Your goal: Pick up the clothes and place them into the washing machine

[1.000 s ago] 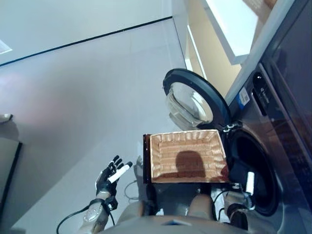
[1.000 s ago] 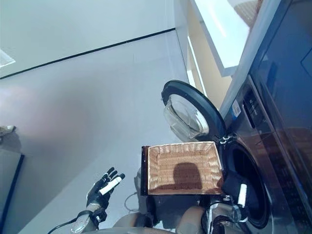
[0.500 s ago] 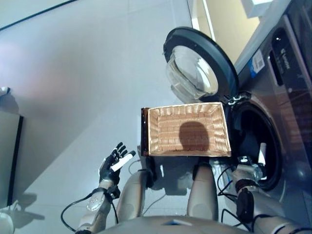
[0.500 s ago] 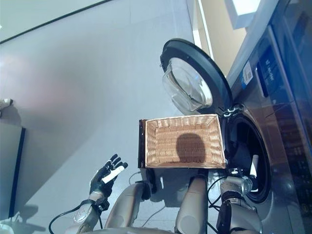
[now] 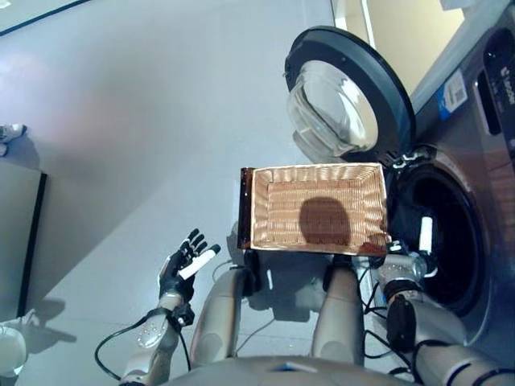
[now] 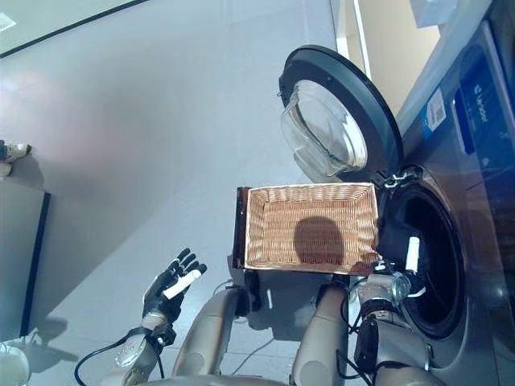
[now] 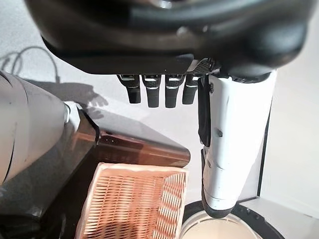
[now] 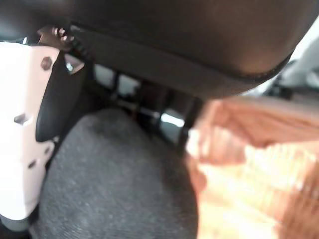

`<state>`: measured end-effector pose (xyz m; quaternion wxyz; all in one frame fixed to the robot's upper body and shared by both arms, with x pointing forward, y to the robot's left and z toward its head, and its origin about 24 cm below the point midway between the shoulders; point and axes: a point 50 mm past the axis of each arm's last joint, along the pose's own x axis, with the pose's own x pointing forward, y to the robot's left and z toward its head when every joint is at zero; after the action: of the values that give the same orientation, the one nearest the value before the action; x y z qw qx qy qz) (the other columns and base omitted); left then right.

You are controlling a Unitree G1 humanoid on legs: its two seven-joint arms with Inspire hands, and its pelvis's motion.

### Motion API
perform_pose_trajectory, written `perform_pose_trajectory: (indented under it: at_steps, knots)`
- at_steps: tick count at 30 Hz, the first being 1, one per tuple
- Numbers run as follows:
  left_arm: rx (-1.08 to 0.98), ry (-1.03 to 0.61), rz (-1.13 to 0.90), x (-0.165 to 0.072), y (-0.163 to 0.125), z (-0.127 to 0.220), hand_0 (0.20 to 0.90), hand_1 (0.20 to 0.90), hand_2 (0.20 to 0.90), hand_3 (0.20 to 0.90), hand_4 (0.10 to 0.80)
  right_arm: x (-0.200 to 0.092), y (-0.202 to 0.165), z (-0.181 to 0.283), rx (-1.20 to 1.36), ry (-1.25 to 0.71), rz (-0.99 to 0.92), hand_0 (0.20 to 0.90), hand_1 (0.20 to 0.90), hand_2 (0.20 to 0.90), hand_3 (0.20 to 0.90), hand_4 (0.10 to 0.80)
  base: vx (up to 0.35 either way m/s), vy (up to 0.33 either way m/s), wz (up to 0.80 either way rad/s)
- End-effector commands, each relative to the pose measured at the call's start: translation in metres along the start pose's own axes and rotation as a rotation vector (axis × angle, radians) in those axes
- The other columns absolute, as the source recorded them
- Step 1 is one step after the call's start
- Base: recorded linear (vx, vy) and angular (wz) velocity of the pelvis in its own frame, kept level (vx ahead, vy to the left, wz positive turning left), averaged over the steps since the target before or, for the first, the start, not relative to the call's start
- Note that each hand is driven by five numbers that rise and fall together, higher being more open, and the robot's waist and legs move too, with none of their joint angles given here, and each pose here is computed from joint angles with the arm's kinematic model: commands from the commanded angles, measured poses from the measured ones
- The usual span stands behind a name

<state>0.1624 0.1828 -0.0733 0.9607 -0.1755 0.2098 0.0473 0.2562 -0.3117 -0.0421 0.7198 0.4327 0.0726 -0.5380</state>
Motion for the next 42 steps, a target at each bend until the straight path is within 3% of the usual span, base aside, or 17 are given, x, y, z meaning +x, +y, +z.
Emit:
perform_pose_trajectory:
  at_steps: [1, 10, 16, 28, 42]
  knots:
    - [0.015, -0.151, -0.006, -0.006, 0.008, 0.029, 0.900, 0.900, 0.900, 0.900, 0.800, 0.002, 0.025, 0.025, 0.022, -0.111, 0.092, 0.200, 0.200, 0.200, 0.200, 0.300, 0.000, 0.000, 0.00]
    - [0.010, -0.143, 0.024, -0.008, 0.015, 0.028, 0.900, 0.900, 0.900, 0.900, 0.800, 0.003, 0.031, 0.047, 0.330, -0.174, 0.014, 0.200, 0.200, 0.200, 0.200, 0.300, 0.002, 0.015, 0.09]
    - [0.022, -0.112, 0.032, -0.013, 0.019, 0.023, 0.900, 0.900, 0.900, 0.900, 0.800, 0.010, 0.030, 0.091, 0.507, -0.276, -0.074, 0.200, 0.200, 0.200, 0.200, 0.300, 0.004, 0.014, 0.00]
    - [0.056, -0.097, -0.003, -0.014, 0.018, 0.023, 0.900, 0.900, 0.900, 0.900, 0.800, 0.011, 0.032, 0.175, 0.601, -0.448, -0.117, 0.200, 0.200, 0.200, 0.200, 0.300, 0.007, 0.024, -0.01]
    - [0.046, -0.118, -0.023, -0.015, 0.015, 0.032, 0.900, 0.900, 0.900, 0.900, 0.800, 0.003, 0.035, 0.214, 0.765, -0.505, -0.201, 0.200, 0.200, 0.200, 0.200, 0.300, 0.003, 0.003, -0.01]
